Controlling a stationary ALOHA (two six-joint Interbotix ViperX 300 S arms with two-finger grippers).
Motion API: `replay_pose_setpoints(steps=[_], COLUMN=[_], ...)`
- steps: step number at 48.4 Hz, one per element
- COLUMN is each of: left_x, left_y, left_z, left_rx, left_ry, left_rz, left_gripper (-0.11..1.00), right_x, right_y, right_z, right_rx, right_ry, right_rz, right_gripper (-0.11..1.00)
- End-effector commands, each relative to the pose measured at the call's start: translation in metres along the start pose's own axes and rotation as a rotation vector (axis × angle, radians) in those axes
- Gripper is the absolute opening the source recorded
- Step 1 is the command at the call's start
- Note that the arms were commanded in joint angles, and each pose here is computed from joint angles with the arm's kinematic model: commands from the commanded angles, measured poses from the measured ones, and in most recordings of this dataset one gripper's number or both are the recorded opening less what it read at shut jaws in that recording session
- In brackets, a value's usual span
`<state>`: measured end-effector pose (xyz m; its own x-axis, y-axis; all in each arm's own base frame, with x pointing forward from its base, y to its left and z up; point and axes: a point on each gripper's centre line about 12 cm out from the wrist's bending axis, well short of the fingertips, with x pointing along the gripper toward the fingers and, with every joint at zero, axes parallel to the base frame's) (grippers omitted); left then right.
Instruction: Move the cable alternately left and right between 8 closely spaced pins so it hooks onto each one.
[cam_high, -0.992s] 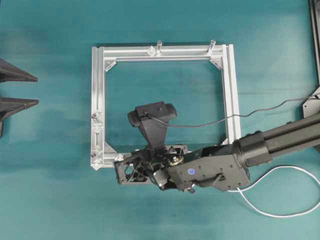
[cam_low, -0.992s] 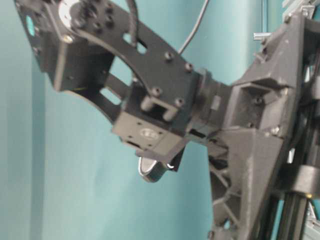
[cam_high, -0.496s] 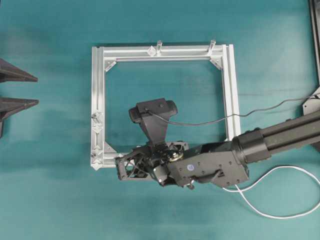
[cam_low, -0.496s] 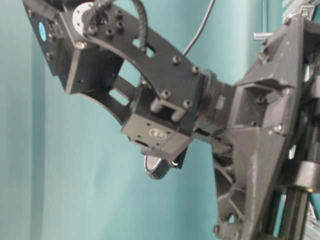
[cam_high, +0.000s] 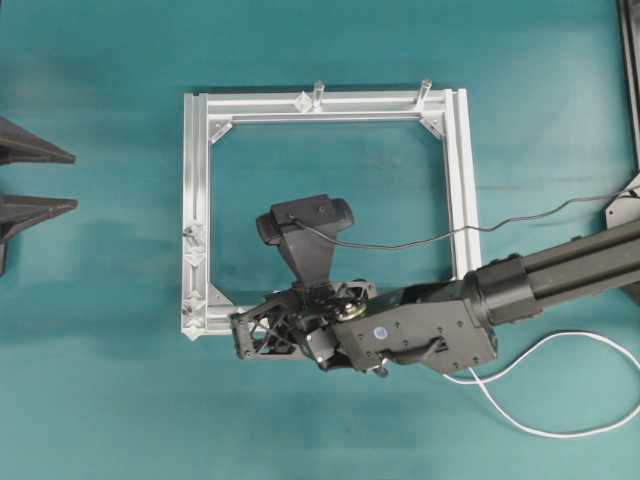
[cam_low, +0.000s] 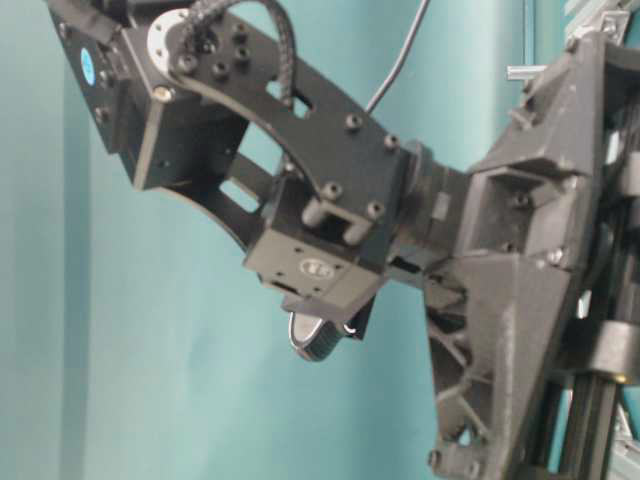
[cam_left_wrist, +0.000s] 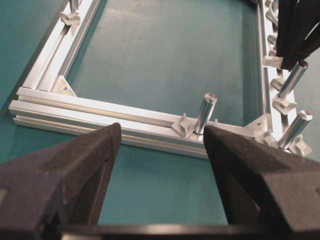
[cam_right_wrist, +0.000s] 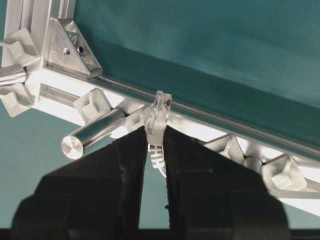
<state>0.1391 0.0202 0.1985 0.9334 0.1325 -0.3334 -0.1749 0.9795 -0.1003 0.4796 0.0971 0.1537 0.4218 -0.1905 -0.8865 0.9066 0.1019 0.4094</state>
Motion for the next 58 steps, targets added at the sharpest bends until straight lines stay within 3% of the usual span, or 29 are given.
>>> replay_pose_setpoints(steps=[1,38,58], left_x=[0.000,0.000,0.000], left_y=[-0.001,-0.001,-0.001], left_z=[0.006,0.005,0.006], left_rx=[-0.004,-0.004,-0.004], left_ry=[-0.015,-0.015,-0.017], left_rz=[-0.002,-0.002,-0.002], left_gripper=[0.71,0.71,0.71], right_x=[-0.013,-0.013,-0.012], right_y=[0.008,0.008,0.007], right_z=[0.004,0.005,0.032], right_rx=[0.008,0.010,0.002], right_ry=[0.003,0.002,-0.034], right_rz=[0.034,0.032,0.000], right_gripper=[0.13,0.13,0.13])
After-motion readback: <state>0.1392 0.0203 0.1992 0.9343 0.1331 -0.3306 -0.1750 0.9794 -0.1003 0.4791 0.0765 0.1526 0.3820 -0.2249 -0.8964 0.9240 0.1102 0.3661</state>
